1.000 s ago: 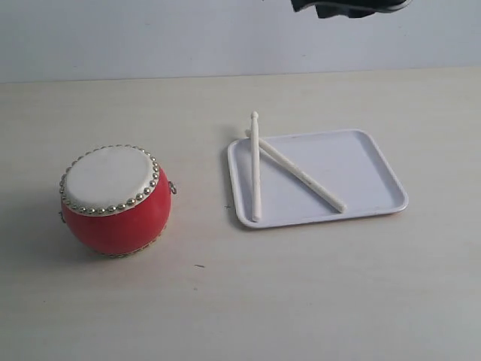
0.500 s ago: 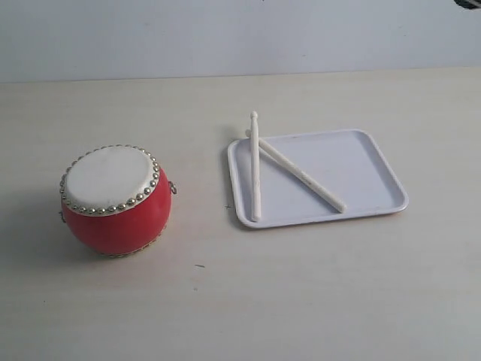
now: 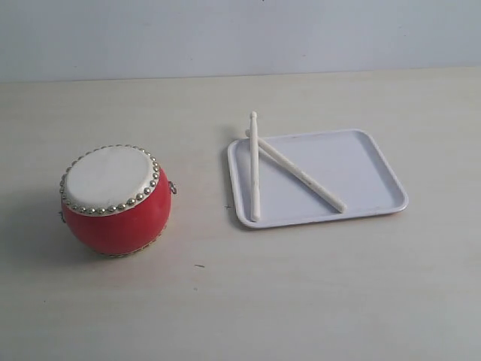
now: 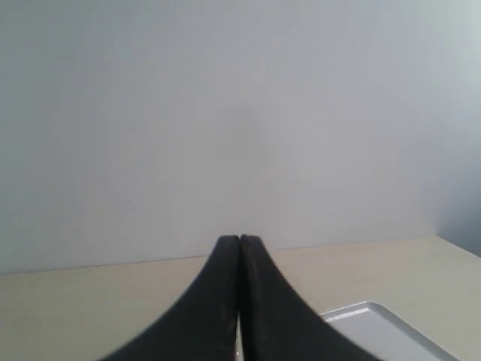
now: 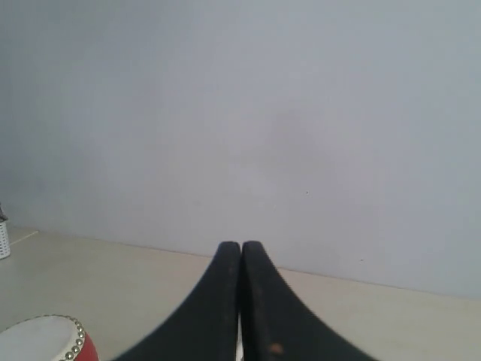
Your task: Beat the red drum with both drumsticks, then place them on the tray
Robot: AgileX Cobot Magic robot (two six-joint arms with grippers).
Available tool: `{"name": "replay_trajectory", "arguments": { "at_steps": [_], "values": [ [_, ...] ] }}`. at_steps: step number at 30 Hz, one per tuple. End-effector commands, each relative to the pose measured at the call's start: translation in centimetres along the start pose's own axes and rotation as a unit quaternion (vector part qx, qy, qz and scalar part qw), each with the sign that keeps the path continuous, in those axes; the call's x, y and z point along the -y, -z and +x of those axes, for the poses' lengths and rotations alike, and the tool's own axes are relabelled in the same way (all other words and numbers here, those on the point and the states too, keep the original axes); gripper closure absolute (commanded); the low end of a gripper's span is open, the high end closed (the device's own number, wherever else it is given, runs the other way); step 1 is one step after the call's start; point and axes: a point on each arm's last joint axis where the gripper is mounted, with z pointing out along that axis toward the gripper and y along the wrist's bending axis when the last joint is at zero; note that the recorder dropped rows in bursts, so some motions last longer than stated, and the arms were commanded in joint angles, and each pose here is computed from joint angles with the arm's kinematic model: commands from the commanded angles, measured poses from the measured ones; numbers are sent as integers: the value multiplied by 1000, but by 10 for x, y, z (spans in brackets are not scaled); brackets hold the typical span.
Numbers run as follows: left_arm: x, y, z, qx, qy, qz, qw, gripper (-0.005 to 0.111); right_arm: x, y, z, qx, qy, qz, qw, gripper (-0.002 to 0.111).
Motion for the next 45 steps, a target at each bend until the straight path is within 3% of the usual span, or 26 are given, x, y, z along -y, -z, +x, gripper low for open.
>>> {"name": "replay_trajectory", "arguments": {
  "at_steps": [1,8,17,26,38,45],
  "values": [
    [-4,10,22,-3,22,-2,1000,107,3,14,14,35,-16,1,999,108],
    [-9,18,50,-15,20,-4,1000,107,6,31,38,52,-18,1,998,108],
    [-4,23,52,-18,4,25,1000,107,9,42,66,49,-27,1,998,108],
    [0,24,57,-47,6,51,998,107,8,50,64,71,-5,-7,997,108],
    [1,24,58,-52,6,55,997,107,7,51,94,-96,-43,-5,994,108],
    [1,24,58,-52,6,55,997,107,7,51,95,-98,-91,-1,991,108]
  ]
}}
